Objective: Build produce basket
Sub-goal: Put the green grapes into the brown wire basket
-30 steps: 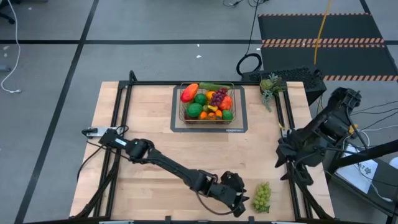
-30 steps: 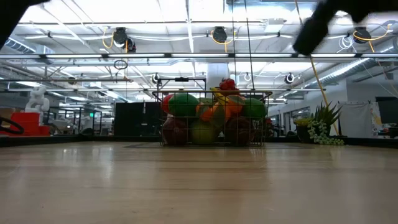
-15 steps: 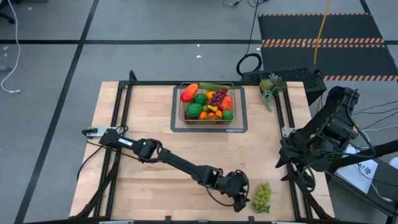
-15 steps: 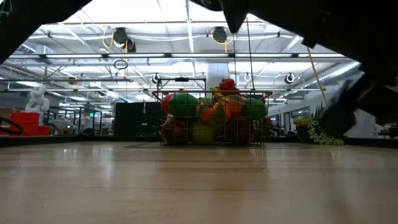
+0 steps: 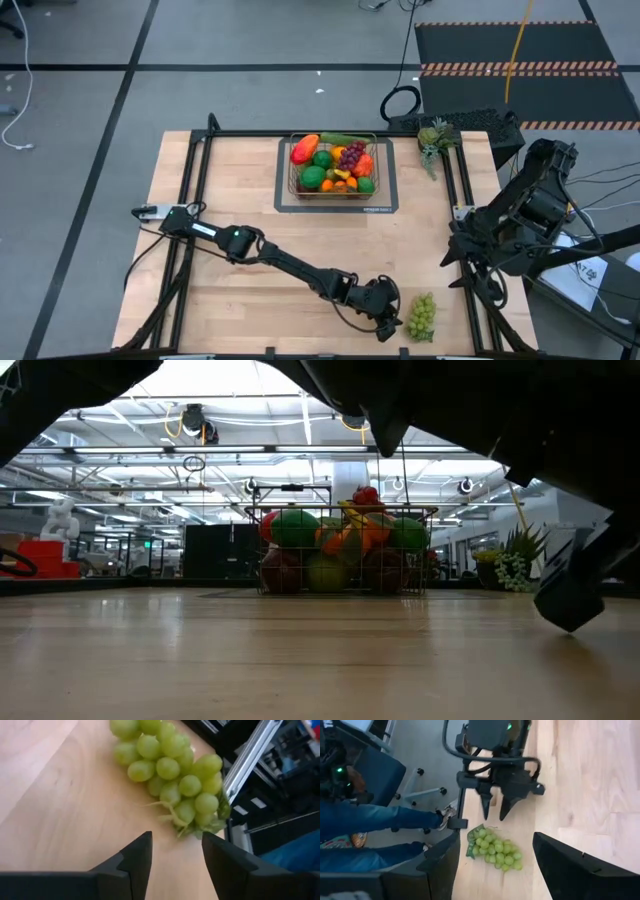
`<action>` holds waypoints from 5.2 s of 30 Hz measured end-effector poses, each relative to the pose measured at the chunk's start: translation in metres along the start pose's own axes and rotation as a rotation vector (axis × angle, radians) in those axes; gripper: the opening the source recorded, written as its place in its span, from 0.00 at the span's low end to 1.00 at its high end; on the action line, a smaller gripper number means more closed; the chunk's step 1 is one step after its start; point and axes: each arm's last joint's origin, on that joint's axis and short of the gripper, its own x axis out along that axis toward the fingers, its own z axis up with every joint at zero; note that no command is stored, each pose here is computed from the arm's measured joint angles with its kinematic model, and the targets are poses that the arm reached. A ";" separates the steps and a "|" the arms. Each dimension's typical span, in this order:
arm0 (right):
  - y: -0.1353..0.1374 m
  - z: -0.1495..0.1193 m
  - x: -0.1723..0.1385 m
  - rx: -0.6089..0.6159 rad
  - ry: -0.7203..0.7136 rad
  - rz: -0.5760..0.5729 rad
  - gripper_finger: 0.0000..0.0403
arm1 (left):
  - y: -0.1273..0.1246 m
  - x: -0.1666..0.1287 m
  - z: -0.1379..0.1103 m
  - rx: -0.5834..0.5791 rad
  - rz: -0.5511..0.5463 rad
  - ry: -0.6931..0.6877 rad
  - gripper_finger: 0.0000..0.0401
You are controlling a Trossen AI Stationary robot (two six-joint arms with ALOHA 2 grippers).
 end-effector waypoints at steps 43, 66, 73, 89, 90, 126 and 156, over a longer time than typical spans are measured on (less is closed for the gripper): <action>-0.039 -0.132 0.211 0.498 0.445 0.193 0.00 | 0.000 0.008 -0.002 -0.128 -0.065 -0.083 0.45; -0.037 -0.132 0.242 0.563 0.251 0.177 0.01 | -0.021 0.005 -0.042 -0.140 0.061 0.023 0.45; -0.037 -0.132 0.242 0.542 0.252 0.177 0.01 | -0.017 0.000 -0.028 -0.132 0.067 0.053 0.45; -0.037 -0.132 0.242 0.530 0.250 0.179 0.01 | 0.022 -0.008 0.012 0.101 0.065 0.135 0.45; -0.037 -0.132 0.242 0.530 0.250 0.179 0.01 | 0.023 -0.008 0.013 0.108 0.057 0.130 0.45; -0.036 -0.130 0.241 0.542 0.245 0.189 0.01 | 0.024 -0.001 0.016 0.143 -0.062 0.090 0.02; -0.034 -0.083 0.168 0.625 -0.169 0.376 0.01 | -0.065 -0.167 0.135 0.482 0.113 -0.003 0.00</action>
